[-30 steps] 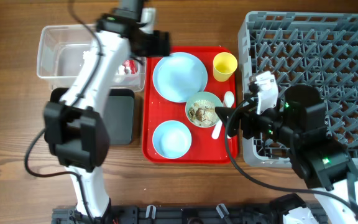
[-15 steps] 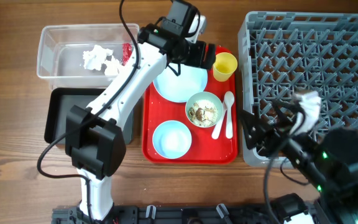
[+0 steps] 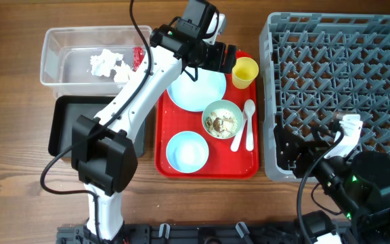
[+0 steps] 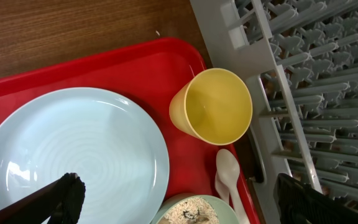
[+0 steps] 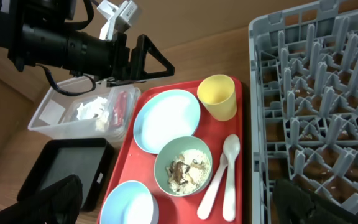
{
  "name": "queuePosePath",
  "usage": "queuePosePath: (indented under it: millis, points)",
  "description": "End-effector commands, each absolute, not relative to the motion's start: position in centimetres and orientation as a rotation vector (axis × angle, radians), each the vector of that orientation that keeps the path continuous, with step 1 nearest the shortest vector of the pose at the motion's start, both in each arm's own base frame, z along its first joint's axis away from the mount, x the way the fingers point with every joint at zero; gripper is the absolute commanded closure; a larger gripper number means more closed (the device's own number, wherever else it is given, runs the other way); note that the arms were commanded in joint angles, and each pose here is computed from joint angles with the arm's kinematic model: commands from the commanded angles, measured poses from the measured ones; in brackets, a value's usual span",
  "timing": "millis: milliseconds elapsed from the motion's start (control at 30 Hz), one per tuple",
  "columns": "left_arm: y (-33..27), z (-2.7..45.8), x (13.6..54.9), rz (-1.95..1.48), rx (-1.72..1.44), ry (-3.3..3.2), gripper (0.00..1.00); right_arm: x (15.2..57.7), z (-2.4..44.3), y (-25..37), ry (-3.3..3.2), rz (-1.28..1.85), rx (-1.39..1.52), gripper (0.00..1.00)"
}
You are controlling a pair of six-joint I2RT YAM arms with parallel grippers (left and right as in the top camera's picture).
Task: Sort waste into correct bins and load items into the dishwasher rack
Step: 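Move left gripper to the yellow cup and grasp it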
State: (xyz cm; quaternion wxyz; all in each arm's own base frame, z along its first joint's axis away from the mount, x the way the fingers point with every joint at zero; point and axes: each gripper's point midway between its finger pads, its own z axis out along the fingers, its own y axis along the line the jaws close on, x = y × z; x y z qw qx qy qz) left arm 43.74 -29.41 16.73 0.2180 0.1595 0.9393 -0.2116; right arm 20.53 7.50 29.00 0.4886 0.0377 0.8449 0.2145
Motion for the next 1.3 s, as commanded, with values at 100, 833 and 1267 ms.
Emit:
queuePosePath:
  millis: [100,833,1267]
  points:
    - [-31.8,14.1,44.3,-0.591,0.471,2.608,0.03,20.3,29.4,6.9,2.048,0.505,0.13,0.0]
    - [-34.4,7.1,47.0,-0.568,0.348,2.622,0.38,20.2,28.3,6.8,2.092,0.491,0.133,0.0]
    - [-35.1,4.9,46.2,-0.533,0.374,2.656,0.73,20.3,27.7,6.8,2.111,0.484,0.134,0.0]
